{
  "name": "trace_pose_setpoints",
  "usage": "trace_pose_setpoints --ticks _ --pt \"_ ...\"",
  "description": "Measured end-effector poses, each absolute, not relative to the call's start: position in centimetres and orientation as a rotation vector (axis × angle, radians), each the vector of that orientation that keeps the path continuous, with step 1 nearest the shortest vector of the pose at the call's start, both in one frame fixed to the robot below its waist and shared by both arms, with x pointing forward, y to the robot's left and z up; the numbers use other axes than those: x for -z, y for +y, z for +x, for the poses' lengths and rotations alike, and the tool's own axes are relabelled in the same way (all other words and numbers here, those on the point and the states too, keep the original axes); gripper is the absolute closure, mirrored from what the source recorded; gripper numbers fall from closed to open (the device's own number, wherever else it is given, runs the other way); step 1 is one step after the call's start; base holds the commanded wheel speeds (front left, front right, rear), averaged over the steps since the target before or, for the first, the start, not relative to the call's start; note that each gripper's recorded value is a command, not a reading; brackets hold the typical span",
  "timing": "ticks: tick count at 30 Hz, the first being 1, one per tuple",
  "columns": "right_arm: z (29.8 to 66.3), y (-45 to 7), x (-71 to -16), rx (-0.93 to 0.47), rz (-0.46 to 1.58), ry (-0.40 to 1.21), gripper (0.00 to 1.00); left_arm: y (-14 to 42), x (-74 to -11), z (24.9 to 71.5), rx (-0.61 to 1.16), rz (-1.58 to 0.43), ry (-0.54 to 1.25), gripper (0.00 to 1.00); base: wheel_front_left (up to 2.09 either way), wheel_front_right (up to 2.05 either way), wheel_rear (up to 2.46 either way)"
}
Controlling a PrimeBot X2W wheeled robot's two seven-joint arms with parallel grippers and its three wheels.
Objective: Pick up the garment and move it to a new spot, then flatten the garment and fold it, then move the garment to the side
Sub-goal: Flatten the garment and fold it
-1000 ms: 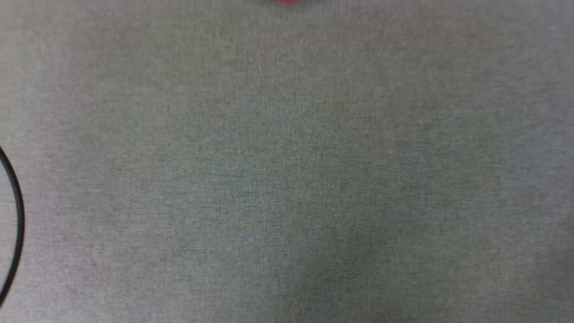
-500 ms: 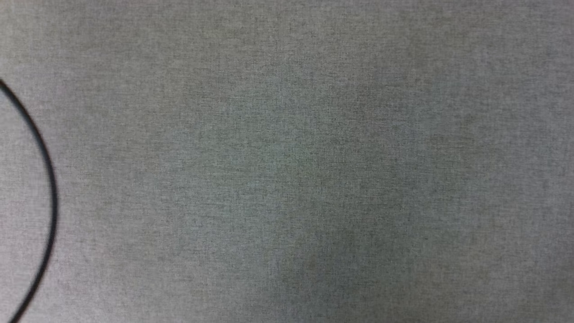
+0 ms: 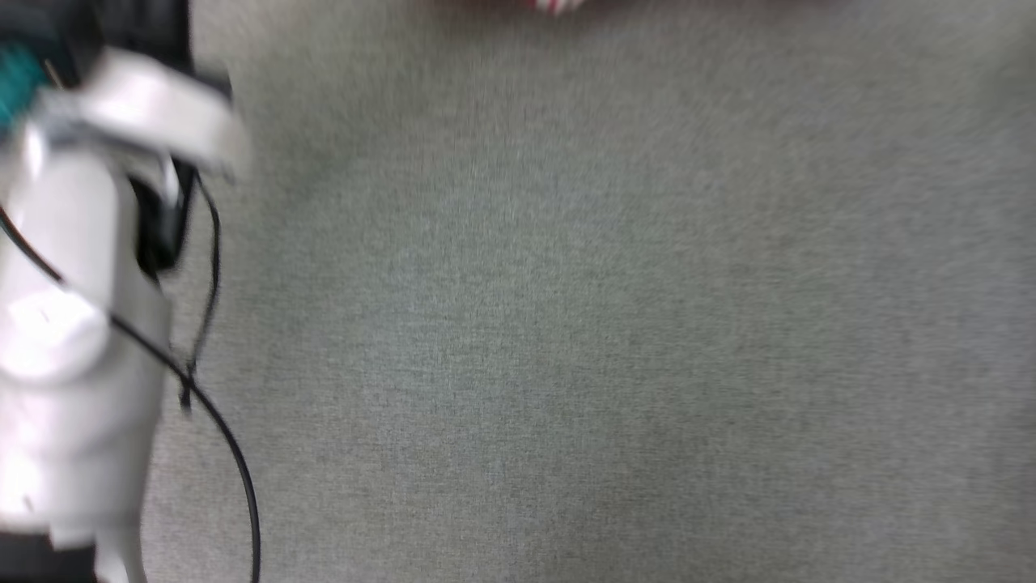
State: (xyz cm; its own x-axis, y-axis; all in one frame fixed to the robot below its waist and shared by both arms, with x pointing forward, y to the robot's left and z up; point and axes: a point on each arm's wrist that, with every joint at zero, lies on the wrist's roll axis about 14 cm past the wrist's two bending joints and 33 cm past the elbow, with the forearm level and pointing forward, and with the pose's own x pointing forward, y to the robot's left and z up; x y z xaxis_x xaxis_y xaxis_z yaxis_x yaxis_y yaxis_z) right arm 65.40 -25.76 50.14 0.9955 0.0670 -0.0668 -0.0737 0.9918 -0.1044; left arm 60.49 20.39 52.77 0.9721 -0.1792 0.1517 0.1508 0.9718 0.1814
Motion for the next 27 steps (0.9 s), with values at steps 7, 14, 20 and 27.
trace_pose_setpoints --ticks 7,14,20,27 --pt "57.7 -26.2 -47.4 -0.121 -0.106 0.213 1.0 20.9 -48.2 53.1 0.183 0.159 0.0 1.0 0.0 0.0 0.0" --pt "50.2 -27.8 -46.8 -0.136 -0.101 0.31 1.0 20.2 -44.6 45.4 0.263 0.195 0.158 1.0 0.0 0.0 0.0" --pt "45.1 -28.5 -45.0 -0.155 -0.124 0.434 1.0 20.8 -44.1 42.0 0.27 0.215 0.206 1.0 0.0 0.0 0.0" --pt "40.2 -29.8 -43.7 -0.145 -0.089 0.577 1.0 20.7 -43.5 38.7 0.301 0.215 0.275 1.0 0.0 0.0 0.0"
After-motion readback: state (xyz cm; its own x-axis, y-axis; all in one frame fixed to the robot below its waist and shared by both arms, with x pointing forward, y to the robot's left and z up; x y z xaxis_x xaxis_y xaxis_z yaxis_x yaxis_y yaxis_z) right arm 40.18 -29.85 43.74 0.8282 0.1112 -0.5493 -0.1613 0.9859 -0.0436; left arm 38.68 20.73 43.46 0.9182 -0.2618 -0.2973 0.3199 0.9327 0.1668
